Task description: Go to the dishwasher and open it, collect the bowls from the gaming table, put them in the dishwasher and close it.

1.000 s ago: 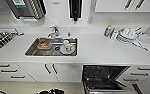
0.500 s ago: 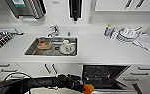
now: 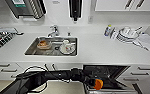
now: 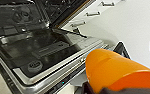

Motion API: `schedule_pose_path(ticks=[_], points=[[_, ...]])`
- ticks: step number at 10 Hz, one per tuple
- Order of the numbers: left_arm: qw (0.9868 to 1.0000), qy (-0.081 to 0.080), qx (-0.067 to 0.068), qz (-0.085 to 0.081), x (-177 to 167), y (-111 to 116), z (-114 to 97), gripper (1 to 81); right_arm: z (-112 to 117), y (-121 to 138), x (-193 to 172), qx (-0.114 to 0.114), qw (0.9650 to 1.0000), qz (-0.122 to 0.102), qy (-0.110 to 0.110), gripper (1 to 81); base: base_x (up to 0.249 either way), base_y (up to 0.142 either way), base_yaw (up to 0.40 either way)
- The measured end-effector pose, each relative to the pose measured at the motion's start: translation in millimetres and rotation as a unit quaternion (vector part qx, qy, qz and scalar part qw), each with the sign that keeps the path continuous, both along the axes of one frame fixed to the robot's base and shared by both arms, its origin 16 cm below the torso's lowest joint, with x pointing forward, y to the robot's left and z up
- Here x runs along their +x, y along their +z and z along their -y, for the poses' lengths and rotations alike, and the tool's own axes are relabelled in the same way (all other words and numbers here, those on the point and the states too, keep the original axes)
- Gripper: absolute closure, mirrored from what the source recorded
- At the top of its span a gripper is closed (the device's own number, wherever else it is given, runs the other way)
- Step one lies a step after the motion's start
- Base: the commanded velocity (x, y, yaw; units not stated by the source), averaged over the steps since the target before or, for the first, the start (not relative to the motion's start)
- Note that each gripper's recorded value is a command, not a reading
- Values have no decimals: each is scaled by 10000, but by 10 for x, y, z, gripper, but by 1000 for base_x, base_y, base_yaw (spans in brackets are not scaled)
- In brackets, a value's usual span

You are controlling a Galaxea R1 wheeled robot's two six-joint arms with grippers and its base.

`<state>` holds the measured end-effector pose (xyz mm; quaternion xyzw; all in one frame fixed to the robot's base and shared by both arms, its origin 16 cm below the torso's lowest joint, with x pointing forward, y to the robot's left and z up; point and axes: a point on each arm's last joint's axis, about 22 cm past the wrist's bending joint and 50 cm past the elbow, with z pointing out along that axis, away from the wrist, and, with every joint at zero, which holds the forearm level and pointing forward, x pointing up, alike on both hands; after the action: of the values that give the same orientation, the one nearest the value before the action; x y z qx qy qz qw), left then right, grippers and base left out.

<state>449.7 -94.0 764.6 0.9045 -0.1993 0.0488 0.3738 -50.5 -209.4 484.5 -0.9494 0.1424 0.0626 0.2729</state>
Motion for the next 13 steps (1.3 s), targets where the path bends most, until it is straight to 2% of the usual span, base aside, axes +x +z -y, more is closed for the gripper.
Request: schedule_pose_path(ticks=[1, 2, 4, 5, 7, 9, 10, 11, 12, 13], points=[[10000, 40, 39, 13, 67, -30, 98, 811, 0, 1, -5, 0, 10000, -5, 1, 811, 0, 0, 0], [9998, 149, 150, -20, 161, -148, 107, 811, -3, 0, -16, 2, 10000, -23, -5, 811, 0, 0, 0], [9982, 373, 443, -131, 352, -458, 100, 811, -1, 4, -82, 0, 9999, -112, -18, 811, 0, 0, 0], [9980, 388, 476, -124, 410, -489, 181, 811, 0, 6, -106, 0, 9999, -150, -17, 811, 0, 0, 0], [9987, 318, 396, -10, 486, -365, 434, 811, -1, 6, -109, 0, 9999, -158, -21, 811, 0, 0, 0], [9984, 351, 434, 40, 562, -357, 519, 811, -1, 7, -110, 0, 9999, -155, -23, 811, 0, 0, 0], [9984, 342, 447, 102, 615, -314, 598, 811, -3, 7, -74, 2, 9999, -84, -73, 811, 0, 0, 0], [9986, 293, 399, 184, 649, -213, 743, 10, -20, 11, -50, 18, 9999, -49, -103, 811, 0, 0, 0], [9989, 255, 294, 262, 688, -86, 863, 10, -32, 16, -51, 30, 9999, -49, -109, 811, 0, 0, 0], [9987, 279, 283, 311, 745, -67, 856, 10, -44, 18, -51, 38, 9999, -49, -112, 811, 0, 0, 0]])
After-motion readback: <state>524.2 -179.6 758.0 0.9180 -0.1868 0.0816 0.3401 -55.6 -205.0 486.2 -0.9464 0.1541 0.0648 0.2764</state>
